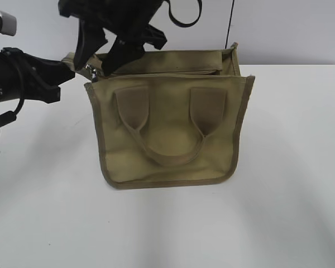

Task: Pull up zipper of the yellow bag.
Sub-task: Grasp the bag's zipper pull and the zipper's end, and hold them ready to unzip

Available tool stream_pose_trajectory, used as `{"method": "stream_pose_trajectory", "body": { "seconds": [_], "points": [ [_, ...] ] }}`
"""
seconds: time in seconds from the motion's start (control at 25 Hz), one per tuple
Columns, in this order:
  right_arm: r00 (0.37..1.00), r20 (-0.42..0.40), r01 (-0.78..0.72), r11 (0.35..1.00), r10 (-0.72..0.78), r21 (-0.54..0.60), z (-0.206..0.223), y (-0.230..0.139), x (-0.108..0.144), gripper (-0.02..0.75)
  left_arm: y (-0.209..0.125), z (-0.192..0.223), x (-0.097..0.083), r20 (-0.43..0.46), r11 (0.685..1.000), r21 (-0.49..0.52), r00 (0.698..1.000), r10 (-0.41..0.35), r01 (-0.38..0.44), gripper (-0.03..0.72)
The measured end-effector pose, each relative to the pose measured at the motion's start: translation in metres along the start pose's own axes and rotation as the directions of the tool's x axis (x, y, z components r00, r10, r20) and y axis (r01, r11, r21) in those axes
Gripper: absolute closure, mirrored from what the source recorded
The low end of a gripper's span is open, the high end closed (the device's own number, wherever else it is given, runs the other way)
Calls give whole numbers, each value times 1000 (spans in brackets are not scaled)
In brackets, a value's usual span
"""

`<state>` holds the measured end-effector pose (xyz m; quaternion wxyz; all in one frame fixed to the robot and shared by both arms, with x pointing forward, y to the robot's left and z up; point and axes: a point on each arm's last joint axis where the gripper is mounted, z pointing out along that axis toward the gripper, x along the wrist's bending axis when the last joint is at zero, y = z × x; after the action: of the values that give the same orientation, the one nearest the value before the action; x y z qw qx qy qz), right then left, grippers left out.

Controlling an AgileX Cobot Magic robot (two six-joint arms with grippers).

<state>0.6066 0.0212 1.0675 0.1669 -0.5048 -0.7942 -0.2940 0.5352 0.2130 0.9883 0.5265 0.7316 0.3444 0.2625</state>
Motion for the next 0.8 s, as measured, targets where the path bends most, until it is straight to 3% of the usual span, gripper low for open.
{"method": "stream_pose_trajectory", "body": {
  "seconds": [0.08,0.36,0.8],
  "points": [
    [999,19,26,999,-26,29,15,-5,4,351,0,0,0,2,1000,-3,1000,-1,1,683],
    [987,156,27,999,-34,45,33,-8,-3,372,1,0,-1,9,1000,-12,1000,-20,20,683],
    [984,172,-49,999,46,10,48,-6,-8,372,5,0,-5,54,997,-55,997,-52,55,683]
  ]
}}
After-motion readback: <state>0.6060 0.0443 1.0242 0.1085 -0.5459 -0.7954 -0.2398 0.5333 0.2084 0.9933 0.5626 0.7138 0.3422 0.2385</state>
